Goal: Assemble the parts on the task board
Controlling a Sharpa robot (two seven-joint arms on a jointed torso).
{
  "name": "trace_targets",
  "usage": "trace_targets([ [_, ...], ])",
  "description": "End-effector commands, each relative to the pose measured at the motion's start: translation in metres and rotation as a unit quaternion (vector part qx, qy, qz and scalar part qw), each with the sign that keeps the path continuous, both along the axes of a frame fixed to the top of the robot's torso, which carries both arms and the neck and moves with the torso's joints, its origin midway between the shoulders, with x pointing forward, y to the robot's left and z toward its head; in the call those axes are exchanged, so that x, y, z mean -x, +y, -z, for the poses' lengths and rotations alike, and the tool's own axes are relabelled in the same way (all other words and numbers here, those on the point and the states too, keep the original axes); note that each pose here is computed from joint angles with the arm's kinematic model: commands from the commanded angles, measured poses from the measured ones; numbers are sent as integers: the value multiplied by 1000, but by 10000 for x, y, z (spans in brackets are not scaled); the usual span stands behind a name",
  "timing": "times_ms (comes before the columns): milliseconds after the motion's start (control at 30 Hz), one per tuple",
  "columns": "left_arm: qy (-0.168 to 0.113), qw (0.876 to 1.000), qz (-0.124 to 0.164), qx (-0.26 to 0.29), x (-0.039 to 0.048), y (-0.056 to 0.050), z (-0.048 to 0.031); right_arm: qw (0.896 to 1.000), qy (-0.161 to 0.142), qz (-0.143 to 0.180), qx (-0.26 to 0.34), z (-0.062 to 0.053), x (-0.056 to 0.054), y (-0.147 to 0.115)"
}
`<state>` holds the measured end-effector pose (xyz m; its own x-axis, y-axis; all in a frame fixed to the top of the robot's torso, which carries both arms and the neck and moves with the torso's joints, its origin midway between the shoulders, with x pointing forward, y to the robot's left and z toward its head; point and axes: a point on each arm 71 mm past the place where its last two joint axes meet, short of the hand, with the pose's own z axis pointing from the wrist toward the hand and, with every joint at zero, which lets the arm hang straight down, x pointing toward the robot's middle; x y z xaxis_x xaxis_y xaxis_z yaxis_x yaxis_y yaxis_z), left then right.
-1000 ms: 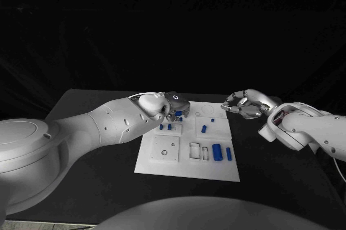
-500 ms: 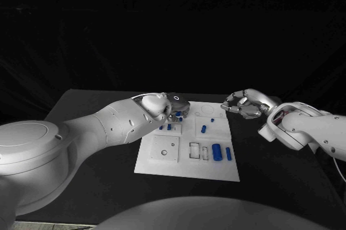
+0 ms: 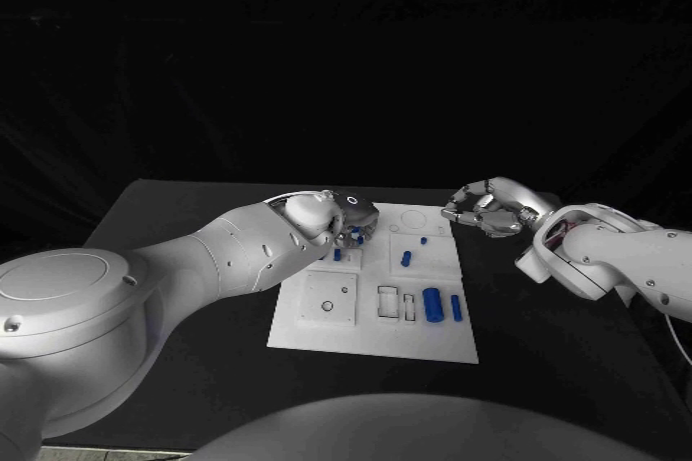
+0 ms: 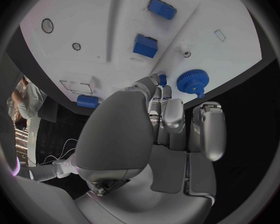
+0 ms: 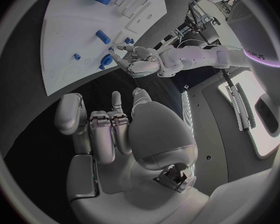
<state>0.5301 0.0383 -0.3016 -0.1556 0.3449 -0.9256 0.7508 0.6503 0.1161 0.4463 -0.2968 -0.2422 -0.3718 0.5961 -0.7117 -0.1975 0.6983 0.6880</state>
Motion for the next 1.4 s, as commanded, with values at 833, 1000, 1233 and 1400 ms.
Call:
trace_targets([
  [833,-22,1000,10,3,5,-14,63,1000,1,-2,1,-4,8,-10],
  [1000,-24,1000,12,2,4,-13,68,1000,1,-2,1,-5,10,-14],
  [1233,-31,999,21,11,10,2,61,1000,0,-1,1,-6,12,-21],
  [1400,-35,999,23,14,6,23,57,1000,0,0,1,-7,13,-28],
])
